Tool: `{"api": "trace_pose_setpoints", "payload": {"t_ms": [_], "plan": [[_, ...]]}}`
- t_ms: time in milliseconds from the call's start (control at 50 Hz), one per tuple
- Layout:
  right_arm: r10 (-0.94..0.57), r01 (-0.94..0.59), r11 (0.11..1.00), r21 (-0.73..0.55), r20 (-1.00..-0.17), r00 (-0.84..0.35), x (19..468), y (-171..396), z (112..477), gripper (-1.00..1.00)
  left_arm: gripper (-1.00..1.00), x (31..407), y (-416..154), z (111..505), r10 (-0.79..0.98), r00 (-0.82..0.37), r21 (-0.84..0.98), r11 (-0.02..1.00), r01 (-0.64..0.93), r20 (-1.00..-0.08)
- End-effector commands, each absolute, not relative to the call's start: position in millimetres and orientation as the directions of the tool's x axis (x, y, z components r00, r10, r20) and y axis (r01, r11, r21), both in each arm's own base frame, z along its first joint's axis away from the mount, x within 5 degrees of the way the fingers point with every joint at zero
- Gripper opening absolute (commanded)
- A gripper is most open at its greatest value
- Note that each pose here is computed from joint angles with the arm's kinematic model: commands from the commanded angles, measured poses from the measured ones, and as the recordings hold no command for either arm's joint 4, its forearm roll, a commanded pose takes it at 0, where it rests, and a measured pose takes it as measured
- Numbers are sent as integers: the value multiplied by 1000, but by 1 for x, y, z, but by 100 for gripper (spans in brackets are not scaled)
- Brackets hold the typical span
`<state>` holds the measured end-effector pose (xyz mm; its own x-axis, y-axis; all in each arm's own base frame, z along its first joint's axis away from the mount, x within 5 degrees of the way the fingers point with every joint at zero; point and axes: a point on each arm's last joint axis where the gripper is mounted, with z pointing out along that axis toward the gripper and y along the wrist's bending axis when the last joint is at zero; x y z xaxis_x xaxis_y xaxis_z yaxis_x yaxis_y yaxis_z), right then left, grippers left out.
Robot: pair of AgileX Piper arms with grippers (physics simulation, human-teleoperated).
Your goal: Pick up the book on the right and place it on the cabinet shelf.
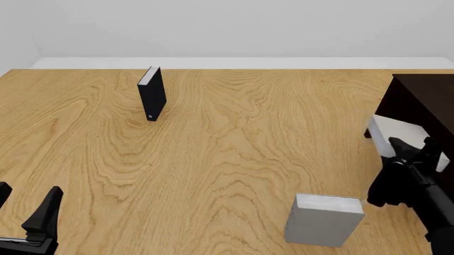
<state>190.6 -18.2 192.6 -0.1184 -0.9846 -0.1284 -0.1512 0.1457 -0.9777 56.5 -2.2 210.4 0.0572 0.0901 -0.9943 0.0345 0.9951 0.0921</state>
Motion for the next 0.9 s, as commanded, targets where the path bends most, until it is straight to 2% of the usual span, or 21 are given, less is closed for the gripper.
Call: {"api": "trace_pose_setpoints", "payload": {"t_ms": [20, 500, 900], "plan": [[-978, -129, 174, -976, -156, -142, 197, -24, 195, -100, 100, 57, -2, 211, 93, 60, 95, 995, 35, -994], [-975, -144, 165, -976, -139, -175, 209, -32, 189, -100, 100, 56, -2, 210, 95, 52, 96, 995, 29, -994], [-958, -146, 179, -973, -138, -250, 218, -51, 183, -100, 100, 56, -2, 209, 90, 45, 91, 995, 29, -995]]}}
